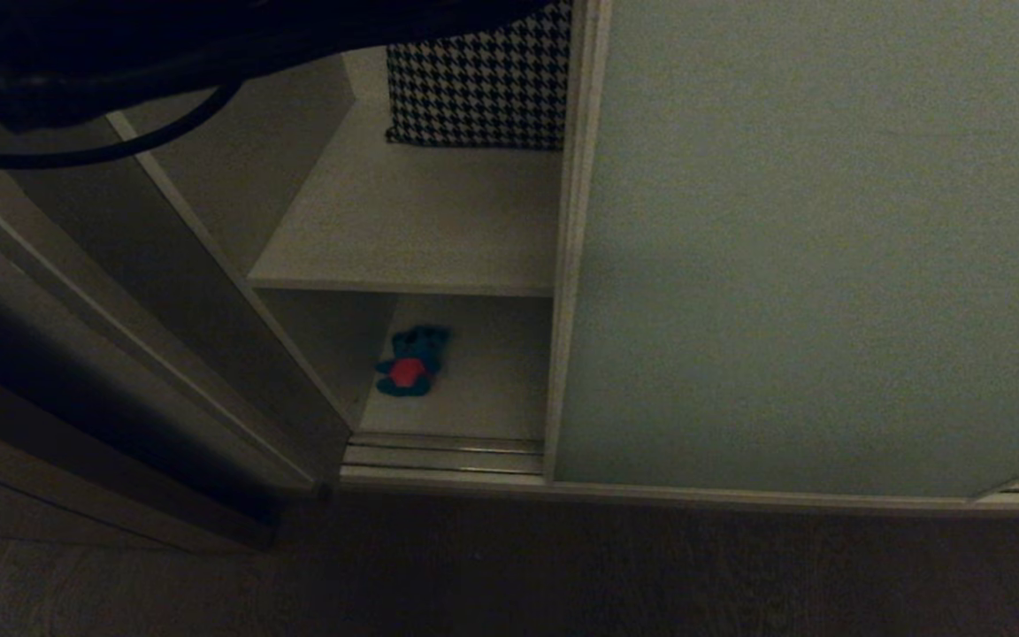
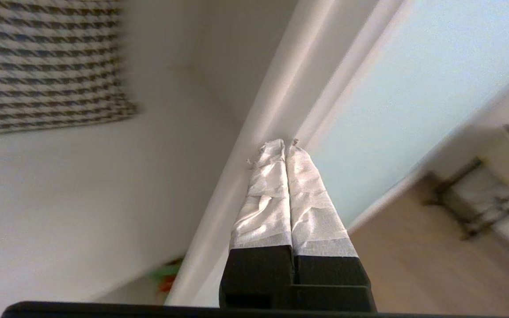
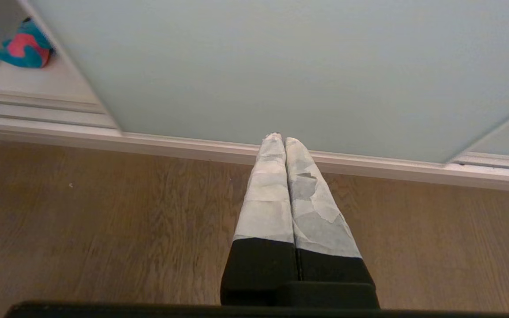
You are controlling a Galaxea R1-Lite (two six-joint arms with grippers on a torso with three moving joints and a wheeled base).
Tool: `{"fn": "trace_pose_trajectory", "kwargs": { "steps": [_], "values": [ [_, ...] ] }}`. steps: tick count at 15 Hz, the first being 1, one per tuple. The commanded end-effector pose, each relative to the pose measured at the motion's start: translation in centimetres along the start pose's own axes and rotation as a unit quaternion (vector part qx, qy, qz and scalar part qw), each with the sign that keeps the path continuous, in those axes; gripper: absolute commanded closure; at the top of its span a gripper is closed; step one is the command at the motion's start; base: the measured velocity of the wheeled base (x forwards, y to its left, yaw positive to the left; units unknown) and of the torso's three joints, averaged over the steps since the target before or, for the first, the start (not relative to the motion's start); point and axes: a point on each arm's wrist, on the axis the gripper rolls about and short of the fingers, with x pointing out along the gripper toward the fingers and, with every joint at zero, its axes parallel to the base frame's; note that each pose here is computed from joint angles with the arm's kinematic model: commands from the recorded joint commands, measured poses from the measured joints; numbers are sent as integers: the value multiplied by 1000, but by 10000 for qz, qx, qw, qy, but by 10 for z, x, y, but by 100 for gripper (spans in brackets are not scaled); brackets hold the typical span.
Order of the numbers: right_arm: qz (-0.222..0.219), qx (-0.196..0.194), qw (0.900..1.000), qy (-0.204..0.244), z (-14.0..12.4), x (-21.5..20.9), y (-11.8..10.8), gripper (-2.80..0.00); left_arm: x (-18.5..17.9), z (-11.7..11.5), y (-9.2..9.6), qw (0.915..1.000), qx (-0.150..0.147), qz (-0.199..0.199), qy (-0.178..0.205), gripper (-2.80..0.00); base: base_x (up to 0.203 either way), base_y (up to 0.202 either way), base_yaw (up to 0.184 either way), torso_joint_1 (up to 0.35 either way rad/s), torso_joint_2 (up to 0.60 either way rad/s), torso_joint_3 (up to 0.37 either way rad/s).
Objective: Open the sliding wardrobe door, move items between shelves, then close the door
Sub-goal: Open the door
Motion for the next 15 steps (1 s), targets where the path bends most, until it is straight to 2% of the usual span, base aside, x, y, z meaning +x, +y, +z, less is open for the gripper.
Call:
{"fn": "trace_pose_trajectory", "kwargs": {
  "steps": [1,3,5,6,8,10,13,15],
  "values": [
    [-2,-1,10000,5,0,0,0,0,4,-5,-5,10000,-36,-51,59,0,0,0,0,0,0,0],
    [-2,-1,10000,-1,0,0,0,0,1,1,1,9998,-1,174,-26,0,0,0,0,0,0,0],
    [1,-1,10000,2,0,0,0,0,-7,8,26,9965,272,786,-7,0,0,0,0,0,0,0],
    [2,-1,10000,-1,0,0,0,0,-15,15,39,9922,470,1154,-32,0,0,0,0,0,0,0],
    [4,-1,10000,6,0,0,0,0,-46,38,60,9743,882,2065,-179,0,0,0,0,0,0,0],
    [0,-1,10000,-1,0,0,0,0,-80,39,75,9561,1088,2721,-61,0,0,0,0,0,0,0],
    [-3,-1,10000,-1,0,0,0,0,-149,14,72,9364,1153,3282,472,0,0,0,0,0,0,0],
    [-2,-1,10000,6,0,0,0,0,-206,-16,52,9292,1134,3435,760,0,0,0,0,0,0,0]
  ]
}}
